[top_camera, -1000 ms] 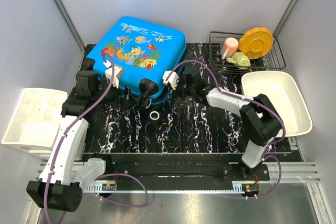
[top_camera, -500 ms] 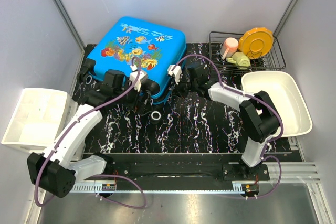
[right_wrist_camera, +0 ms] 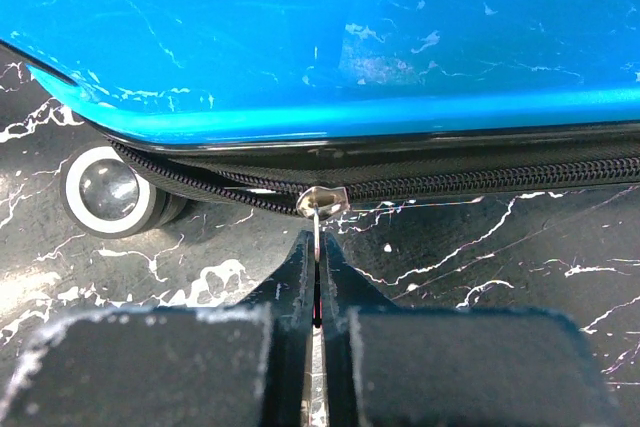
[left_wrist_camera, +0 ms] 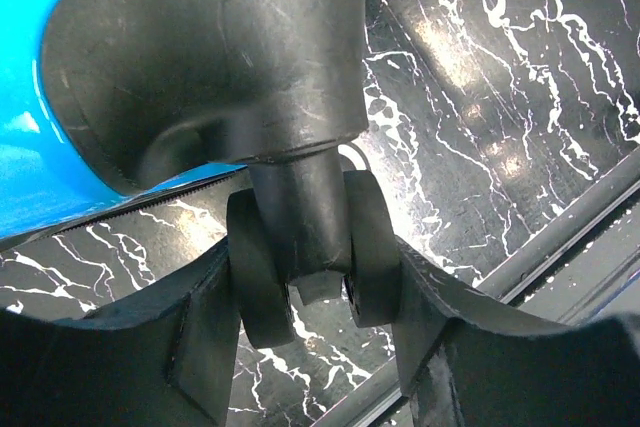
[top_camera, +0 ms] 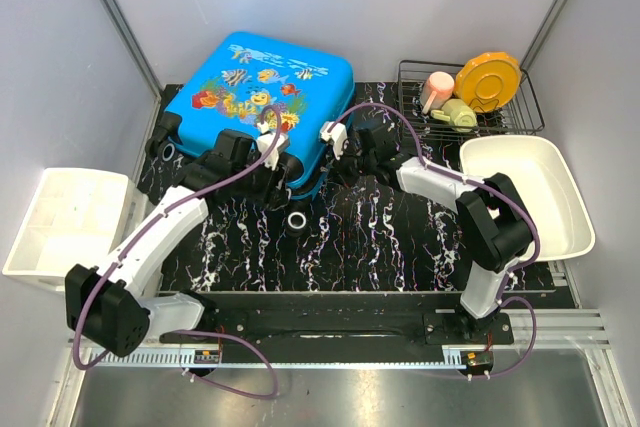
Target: Open, take out, and arrange the luggage
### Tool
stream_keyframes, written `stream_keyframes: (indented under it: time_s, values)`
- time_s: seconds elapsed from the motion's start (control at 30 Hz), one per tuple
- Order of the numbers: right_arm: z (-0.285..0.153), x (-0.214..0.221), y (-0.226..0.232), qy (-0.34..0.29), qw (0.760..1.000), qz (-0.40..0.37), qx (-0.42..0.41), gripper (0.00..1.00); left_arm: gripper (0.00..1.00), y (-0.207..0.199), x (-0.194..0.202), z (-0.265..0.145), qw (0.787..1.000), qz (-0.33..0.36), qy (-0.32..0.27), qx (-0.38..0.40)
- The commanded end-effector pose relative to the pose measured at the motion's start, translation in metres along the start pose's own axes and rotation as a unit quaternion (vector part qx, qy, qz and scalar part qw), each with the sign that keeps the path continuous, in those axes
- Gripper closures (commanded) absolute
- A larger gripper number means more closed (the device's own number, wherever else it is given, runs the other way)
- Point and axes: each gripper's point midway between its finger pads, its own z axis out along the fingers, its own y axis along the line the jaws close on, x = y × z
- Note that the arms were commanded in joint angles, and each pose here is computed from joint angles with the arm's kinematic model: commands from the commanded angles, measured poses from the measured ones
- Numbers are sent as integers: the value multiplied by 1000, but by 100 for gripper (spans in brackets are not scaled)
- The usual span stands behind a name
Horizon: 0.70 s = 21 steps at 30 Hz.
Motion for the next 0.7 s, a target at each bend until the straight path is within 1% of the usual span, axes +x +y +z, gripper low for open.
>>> stream_keyframes:
  time_s: [0.0,0.03,0.07,0.1,0.13,0.17,0.2,0.27,0.33,0.47,0.53,0.57,0.6,0.63,0.67]
  values:
    - [-23,-57,-12,-70,996,-33,37,100,100,15,21,-19,999,18,33,2]
    - [-24,-57,-12,-68,996,-33,39,100,100,19,27,-22,999,15,41,-1]
    - [-26,-55,-13,-64,997,-29,45,100,100,23,33,-26,999,27,44,-1]
    - [-29,-56,-13,-63,996,-28,50,100,100,27,43,-32,998,22,59,4]
    - [-31,-56,-15,-63,996,-30,56,100,100,30,48,-35,997,28,65,2]
    - [-33,-52,-19,-57,995,-31,72,100,100,33,52,-40,997,48,68,0]
    - [-35,-51,-23,-55,994,-34,84,100,100,35,60,-45,996,48,80,6]
    - [-40,-46,-41,-47,992,-35,113,100,100,39,68,-53,993,75,90,7]
    - [-42,-36,-55,-31,992,-19,124,100,100,41,76,-61,991,87,101,9]
    - [-61,-37,-104,-36,986,-22,160,100,100,51,96,-70,982,136,134,-3]
    - [-67,-30,-125,-28,985,-29,168,100,100,56,104,-74,979,142,149,-11]
    - [-72,-35,-134,-34,984,-35,171,100,100,59,106,-76,977,150,151,-15]
    - [-80,-24,-155,-27,982,-25,185,100,100,63,109,-78,977,148,155,-18]
    - [-84,-22,-164,-26,981,-32,188,100,100,65,111,-80,976,151,158,-20]
    - [-90,-29,-173,-34,981,-39,189,100,100,68,113,-81,974,158,161,-22]
